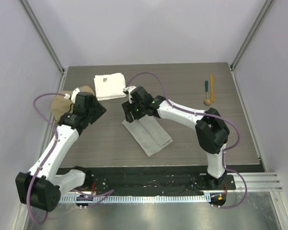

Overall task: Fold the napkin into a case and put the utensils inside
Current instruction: Pick up the 2/3-rectangle-folded napkin at the center of the board, then pass from the right arm to the left

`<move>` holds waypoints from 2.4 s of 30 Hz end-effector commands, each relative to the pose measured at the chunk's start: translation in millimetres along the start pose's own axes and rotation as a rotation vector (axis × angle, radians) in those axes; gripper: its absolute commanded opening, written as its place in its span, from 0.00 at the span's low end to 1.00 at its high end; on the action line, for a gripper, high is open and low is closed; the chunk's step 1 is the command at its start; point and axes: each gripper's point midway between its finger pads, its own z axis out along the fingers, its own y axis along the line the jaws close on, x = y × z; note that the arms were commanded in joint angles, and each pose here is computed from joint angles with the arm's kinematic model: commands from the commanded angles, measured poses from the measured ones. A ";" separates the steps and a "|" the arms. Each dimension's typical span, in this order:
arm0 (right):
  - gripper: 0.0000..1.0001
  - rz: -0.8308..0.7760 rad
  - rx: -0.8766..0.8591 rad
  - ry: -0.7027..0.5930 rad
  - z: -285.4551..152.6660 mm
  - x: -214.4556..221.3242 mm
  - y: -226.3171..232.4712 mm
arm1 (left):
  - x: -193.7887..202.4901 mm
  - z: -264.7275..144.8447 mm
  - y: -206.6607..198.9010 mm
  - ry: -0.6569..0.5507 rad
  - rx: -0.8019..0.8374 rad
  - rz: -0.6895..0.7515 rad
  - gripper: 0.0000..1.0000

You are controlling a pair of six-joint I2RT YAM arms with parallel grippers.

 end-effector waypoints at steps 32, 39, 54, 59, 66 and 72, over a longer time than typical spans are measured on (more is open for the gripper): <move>0.57 -0.199 0.213 0.266 94.9 82.5 -14.4 | -7.8 -38.9 44.4 -0.106 -0.107 -0.052 0.64; 0.31 -0.182 0.237 0.311 96.6 96.1 -22.2 | 3.7 -25.0 38.6 -0.046 -0.091 -0.036 0.63; 0.01 0.040 -0.190 0.192 67.8 45.4 11.8 | 66.8 31.6 -2.0 0.250 0.234 -0.021 0.79; 0.01 0.087 -0.232 0.181 63.8 43.0 5.3 | 77.5 50.1 -17.9 0.336 0.328 -0.036 0.82; 0.01 0.161 -0.303 0.162 60.9 41.0 5.1 | 88.3 92.1 -19.1 0.385 0.340 -0.094 0.77; 0.01 0.213 -0.325 0.135 60.6 33.3 4.9 | 100.5 106.8 -13.8 0.430 0.367 -0.197 0.65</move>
